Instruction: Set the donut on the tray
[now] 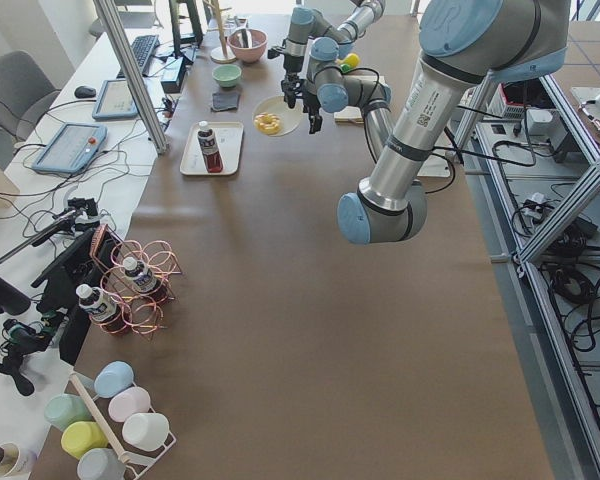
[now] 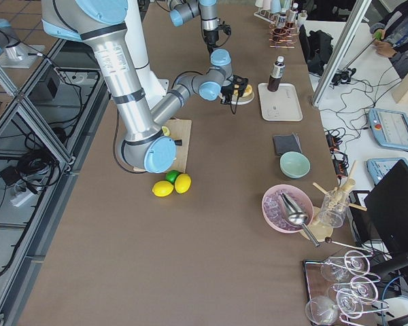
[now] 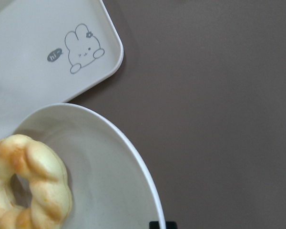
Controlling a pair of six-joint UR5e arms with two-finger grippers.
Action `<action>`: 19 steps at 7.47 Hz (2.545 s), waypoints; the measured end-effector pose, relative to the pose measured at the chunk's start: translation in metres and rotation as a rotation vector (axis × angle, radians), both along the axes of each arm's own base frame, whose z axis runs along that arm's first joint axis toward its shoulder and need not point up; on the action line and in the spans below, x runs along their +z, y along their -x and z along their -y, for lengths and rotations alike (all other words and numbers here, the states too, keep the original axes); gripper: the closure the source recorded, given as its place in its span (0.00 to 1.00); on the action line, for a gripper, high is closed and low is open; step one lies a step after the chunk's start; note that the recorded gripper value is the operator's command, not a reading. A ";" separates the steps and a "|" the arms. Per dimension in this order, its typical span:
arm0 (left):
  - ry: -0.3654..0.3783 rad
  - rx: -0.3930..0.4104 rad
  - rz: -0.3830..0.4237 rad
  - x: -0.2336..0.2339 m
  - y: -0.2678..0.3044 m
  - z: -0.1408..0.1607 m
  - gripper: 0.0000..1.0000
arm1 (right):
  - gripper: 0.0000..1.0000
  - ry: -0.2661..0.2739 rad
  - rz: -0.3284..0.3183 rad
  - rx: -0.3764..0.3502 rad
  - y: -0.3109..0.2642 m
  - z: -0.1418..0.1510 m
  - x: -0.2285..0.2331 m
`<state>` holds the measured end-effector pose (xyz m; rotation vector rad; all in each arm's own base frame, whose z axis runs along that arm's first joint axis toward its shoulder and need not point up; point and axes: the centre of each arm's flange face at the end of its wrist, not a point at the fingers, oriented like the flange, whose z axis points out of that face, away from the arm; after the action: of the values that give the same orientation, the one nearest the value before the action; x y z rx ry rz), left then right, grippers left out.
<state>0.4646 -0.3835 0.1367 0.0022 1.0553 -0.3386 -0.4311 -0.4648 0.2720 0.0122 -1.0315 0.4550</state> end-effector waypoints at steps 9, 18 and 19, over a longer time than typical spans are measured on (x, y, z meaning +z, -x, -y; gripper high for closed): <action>-0.007 -0.037 0.029 0.015 0.003 0.004 0.03 | 1.00 0.266 -0.046 0.201 0.082 0.207 0.009; -0.004 -0.037 0.039 0.020 0.004 0.006 0.03 | 0.00 0.178 0.018 0.173 0.078 0.226 -0.014; -0.003 -0.045 0.046 0.026 0.010 0.011 0.03 | 0.00 0.160 0.035 0.136 0.060 0.224 -0.016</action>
<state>0.4545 -0.3948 0.1622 0.0364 1.0116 -0.3756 -0.4909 -0.6884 0.2556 -0.0694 -1.0296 0.6627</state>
